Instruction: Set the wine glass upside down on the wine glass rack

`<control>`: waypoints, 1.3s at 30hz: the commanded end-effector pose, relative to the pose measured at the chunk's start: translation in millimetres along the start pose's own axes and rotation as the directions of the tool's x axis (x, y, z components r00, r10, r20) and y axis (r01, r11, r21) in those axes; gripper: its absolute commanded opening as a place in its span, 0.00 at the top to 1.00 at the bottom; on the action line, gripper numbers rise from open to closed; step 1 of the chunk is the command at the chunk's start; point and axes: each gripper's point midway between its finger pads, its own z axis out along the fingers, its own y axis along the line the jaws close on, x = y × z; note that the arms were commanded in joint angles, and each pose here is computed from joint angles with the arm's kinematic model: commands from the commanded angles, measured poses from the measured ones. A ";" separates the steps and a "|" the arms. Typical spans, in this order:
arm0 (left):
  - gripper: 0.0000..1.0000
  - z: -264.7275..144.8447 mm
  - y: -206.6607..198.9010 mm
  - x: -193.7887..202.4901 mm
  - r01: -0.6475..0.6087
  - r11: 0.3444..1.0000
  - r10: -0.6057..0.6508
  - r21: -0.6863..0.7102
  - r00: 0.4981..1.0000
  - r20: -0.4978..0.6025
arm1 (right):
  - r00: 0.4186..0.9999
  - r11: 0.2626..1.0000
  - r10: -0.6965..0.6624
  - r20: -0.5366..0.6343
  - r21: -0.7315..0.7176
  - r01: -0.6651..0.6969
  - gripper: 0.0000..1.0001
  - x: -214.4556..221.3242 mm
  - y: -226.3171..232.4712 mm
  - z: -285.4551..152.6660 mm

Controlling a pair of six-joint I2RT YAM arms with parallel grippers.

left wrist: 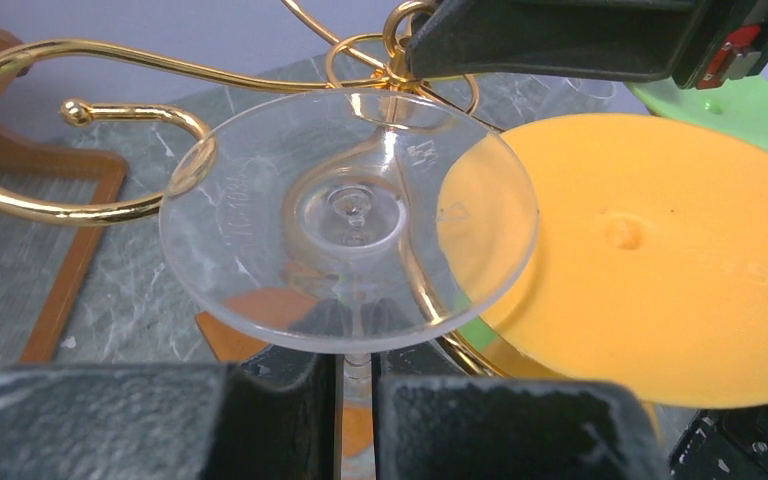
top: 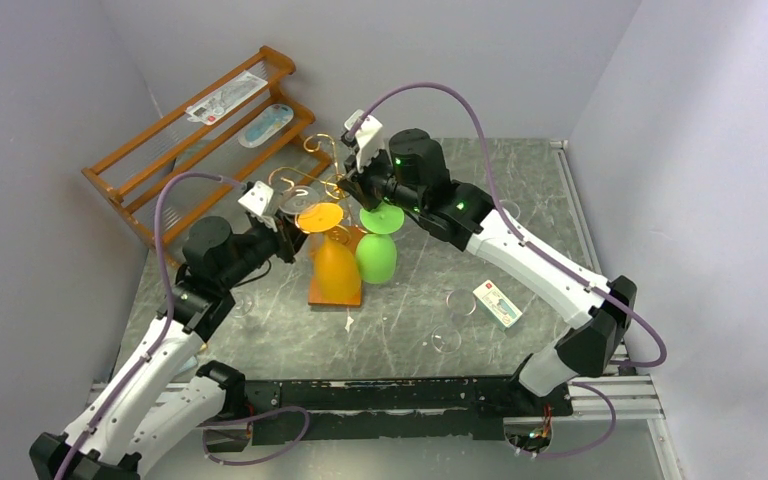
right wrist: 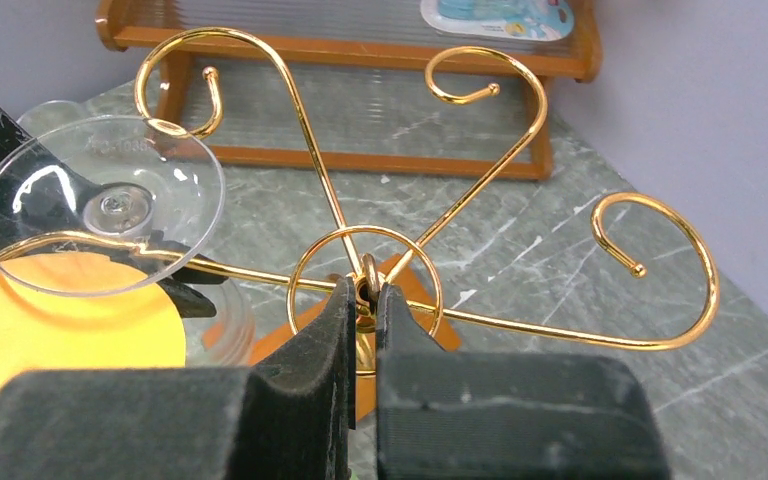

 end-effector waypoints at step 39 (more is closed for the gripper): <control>0.95 43.6 37.3 -35.9 -0.134 0.987 0.133 0.093 0.991 0.022 | 0.993 0.998 -0.013 0.121 0.057 0.006 1.00 -28.6 -19.5 -13.0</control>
